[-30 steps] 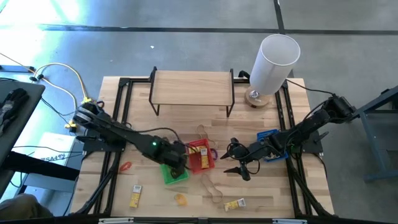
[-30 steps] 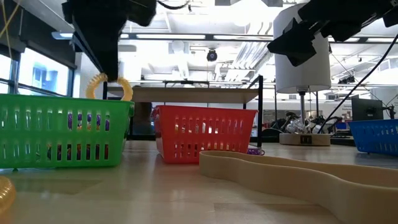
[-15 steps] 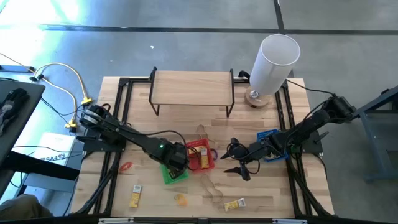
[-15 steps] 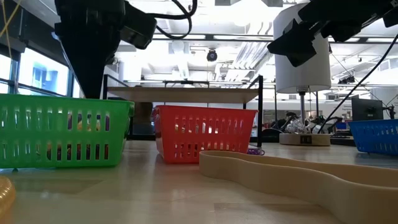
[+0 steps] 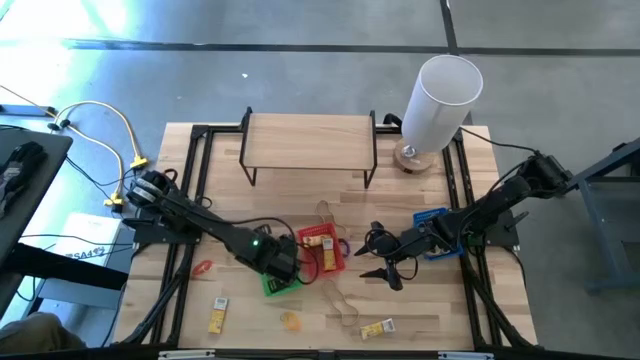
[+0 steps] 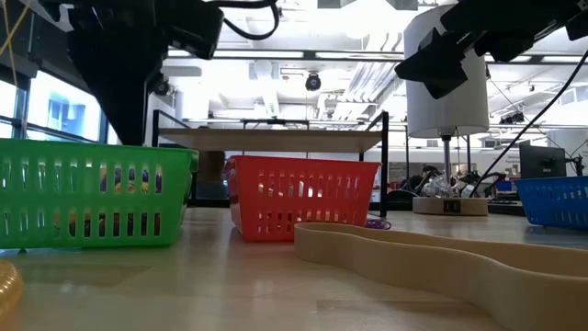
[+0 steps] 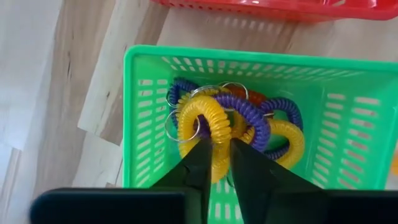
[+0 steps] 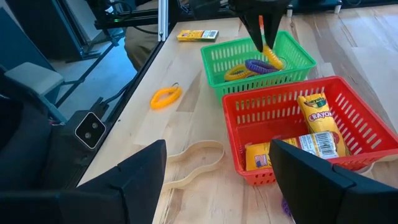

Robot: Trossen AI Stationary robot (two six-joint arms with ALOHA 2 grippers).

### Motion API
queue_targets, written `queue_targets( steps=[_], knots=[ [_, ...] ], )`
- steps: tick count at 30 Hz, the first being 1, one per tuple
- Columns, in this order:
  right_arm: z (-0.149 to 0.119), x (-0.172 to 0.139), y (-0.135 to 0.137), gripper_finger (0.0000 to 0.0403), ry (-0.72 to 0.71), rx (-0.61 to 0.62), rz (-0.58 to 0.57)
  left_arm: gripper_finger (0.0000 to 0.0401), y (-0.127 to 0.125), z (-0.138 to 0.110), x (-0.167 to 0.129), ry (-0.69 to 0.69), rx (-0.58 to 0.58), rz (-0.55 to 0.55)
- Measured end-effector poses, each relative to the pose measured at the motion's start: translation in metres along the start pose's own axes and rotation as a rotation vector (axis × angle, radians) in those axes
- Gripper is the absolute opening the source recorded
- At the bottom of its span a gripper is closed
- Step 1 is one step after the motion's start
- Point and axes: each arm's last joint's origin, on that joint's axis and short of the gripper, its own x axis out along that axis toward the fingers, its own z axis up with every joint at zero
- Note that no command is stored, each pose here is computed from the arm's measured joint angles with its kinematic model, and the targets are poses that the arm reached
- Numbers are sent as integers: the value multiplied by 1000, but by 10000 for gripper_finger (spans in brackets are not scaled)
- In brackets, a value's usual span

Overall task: Pick & Place Office Desk Supplies
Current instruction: Put the yellow spring keychain into the green bin, then put the white rubber band into the blue bin

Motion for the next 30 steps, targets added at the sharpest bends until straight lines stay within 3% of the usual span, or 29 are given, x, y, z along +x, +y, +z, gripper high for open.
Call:
queue_targets(
  steps=[10,23,27,30],
  knots=[
    [0,0,0,275,0,0,0,127,1,2,0,-4,-8,-3],
    [0,0,0,275,-4,0,-14,130,26,18,-19,-19,-66,-57],
    [0,0,-2,275,-10,-5,-66,130,30,18,-28,-58,-23,-59],
    [-4,-1,-7,275,5,-15,-196,130,30,18,-31,-69,12,-62]
  ],
)
